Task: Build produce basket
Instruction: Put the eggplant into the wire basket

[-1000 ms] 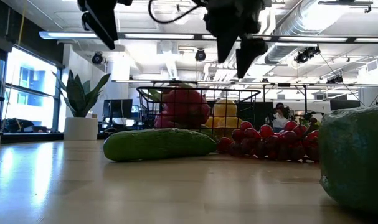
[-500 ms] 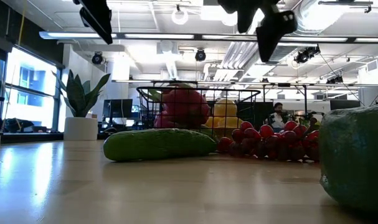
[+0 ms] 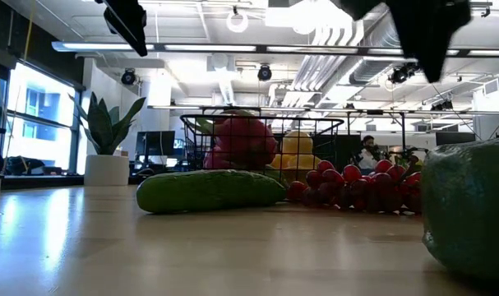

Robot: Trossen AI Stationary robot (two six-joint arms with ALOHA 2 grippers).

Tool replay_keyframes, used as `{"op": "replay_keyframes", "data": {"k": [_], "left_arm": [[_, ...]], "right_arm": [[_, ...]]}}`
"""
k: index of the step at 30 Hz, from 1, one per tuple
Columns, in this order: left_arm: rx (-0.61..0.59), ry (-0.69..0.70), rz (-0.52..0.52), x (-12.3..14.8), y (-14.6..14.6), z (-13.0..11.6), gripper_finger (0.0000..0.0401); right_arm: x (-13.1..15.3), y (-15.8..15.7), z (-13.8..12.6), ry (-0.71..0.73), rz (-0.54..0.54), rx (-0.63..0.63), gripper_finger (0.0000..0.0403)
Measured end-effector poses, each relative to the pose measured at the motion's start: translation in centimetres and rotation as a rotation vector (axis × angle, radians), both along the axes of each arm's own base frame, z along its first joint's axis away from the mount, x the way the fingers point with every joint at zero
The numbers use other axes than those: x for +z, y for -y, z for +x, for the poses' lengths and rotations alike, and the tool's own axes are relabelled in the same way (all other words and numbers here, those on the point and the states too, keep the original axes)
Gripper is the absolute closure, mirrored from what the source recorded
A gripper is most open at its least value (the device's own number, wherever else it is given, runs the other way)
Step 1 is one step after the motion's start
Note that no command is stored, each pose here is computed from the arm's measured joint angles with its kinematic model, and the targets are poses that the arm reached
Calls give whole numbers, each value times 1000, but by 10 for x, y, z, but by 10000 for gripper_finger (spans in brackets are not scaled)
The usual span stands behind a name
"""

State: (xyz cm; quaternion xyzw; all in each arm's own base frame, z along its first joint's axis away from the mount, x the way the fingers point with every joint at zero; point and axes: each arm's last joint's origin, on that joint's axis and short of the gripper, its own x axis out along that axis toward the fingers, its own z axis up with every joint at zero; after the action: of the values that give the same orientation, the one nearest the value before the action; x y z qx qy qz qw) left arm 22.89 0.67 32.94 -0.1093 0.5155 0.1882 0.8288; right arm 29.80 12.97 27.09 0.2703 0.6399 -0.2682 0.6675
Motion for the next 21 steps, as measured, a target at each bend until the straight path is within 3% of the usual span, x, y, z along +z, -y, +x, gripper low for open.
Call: {"op": "replay_keyframes", "data": {"k": [11,21], "left_arm": [[3,0,6,0,0,0,176],[3,0,5,0,0,0,176]], "right_arm": [[-32,-17,-23,-109,-54,66,8],[-57,-11,-51,-232,-118,95,16]]}}
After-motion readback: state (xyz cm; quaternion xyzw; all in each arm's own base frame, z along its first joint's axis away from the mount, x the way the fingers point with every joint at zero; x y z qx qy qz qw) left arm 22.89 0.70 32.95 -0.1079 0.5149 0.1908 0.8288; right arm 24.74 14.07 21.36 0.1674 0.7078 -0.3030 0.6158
